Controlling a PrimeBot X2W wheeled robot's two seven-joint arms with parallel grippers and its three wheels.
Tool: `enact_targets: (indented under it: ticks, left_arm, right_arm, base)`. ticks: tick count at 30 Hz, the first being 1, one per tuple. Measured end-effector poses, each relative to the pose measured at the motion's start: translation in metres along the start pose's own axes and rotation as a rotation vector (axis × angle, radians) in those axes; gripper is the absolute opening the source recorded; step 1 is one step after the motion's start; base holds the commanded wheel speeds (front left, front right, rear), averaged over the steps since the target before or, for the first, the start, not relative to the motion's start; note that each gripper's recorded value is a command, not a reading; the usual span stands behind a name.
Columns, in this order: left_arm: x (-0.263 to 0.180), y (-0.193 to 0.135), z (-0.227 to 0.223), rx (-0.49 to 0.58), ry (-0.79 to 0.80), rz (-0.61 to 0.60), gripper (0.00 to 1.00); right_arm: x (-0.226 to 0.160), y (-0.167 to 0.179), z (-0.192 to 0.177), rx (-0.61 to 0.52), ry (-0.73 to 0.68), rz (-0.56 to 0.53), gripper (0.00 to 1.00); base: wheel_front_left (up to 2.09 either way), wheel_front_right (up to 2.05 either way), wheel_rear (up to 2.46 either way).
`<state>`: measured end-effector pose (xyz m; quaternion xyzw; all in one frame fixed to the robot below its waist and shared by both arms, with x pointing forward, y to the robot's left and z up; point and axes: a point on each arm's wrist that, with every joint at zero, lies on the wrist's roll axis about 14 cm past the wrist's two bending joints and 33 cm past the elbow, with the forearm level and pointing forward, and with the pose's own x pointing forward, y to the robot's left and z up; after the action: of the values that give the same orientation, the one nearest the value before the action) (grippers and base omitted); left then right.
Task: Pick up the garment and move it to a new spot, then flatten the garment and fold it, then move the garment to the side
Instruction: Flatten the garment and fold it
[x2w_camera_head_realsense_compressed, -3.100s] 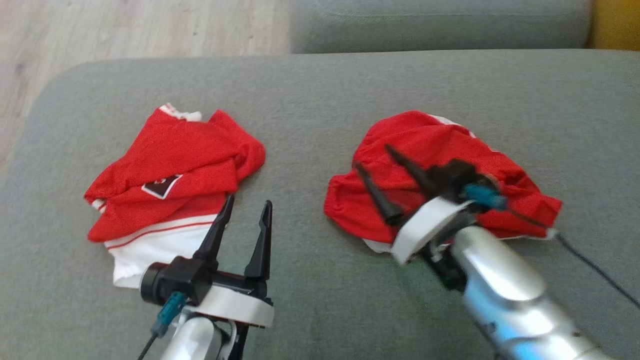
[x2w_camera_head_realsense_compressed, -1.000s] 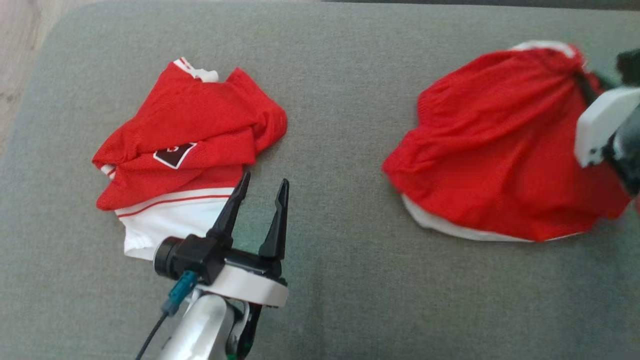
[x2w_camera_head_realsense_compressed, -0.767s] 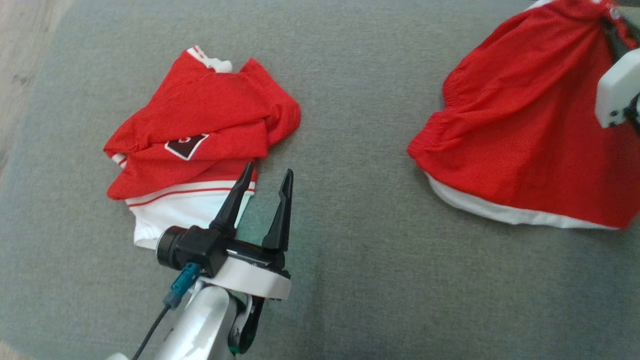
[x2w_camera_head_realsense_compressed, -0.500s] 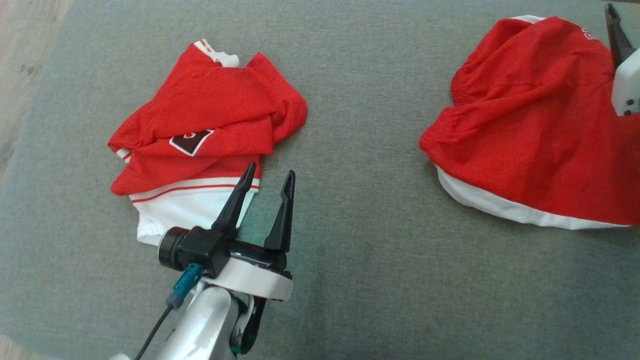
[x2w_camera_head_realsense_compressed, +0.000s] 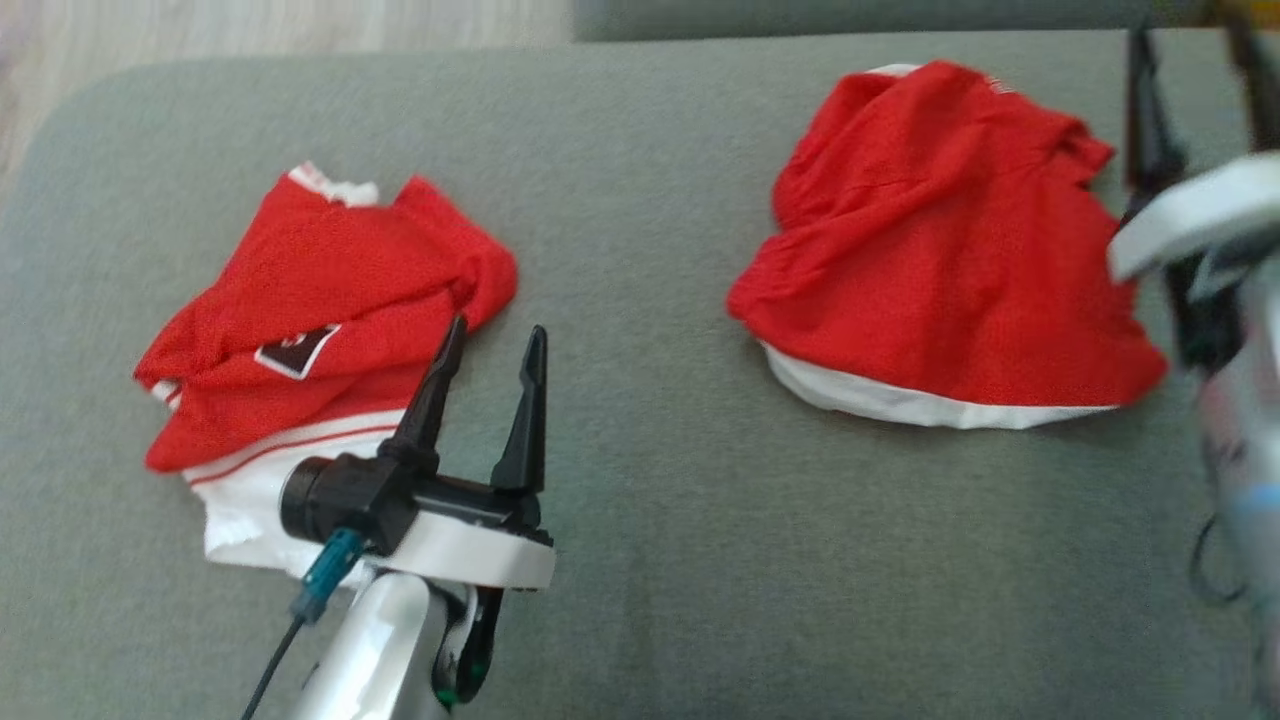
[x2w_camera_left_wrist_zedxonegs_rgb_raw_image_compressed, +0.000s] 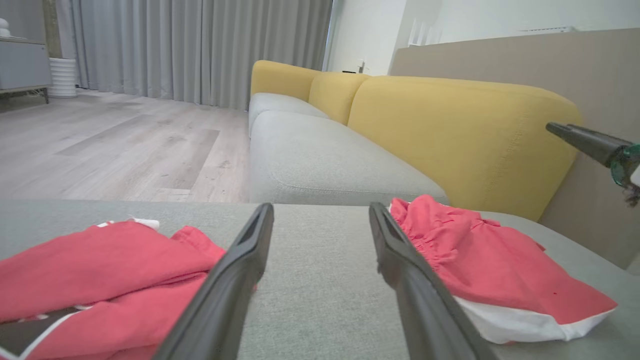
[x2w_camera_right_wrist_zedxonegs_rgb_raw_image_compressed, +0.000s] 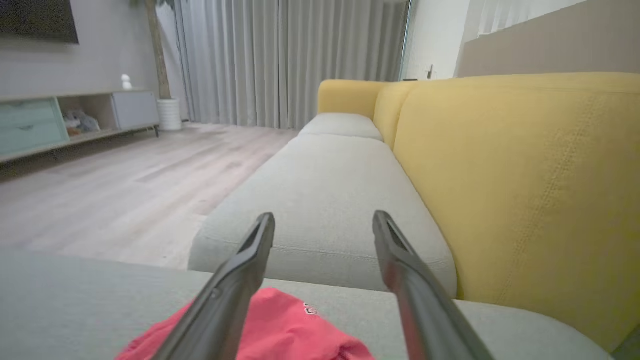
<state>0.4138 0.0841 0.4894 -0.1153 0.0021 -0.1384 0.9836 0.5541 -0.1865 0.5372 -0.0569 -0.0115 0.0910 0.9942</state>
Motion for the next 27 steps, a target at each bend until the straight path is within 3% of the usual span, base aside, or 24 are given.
enact_targets:
  ticks: [6, 14, 24, 27]
  left_arm:
    - [-0.007, -0.019, 0.001, -0.021, -0.005, -0.043, 1.0]
    - [-0.004, -0.042, 0.004, -0.05, -0.011, -0.108, 1.0]
    - [0.0, -0.059, -0.032, -0.039, 0.104, -0.192, 1.0]
    - [0.008, -0.077, -0.054, -0.005, 0.2, -0.283, 1.0]
  right_arm:
    - [-0.074, 0.008, -0.014, 0.141, -0.043, -0.074, 1.0]
    - [-0.166, 0.024, -0.064, 0.24, 0.059, -0.182, 1.0]
    - [-0.17, 0.012, -0.053, 0.232, 0.037, -0.222, 1.0]
    - [-0.168, 0.005, -0.053, 0.226, 0.034, -0.238, 1.0]
  base:
    - [0.0, 0.0, 0.0]
    - [0.0, 0.0, 0.0]
    - [0.0, 0.0, 0.0]
    - [0.0, 0.0, 0.0]
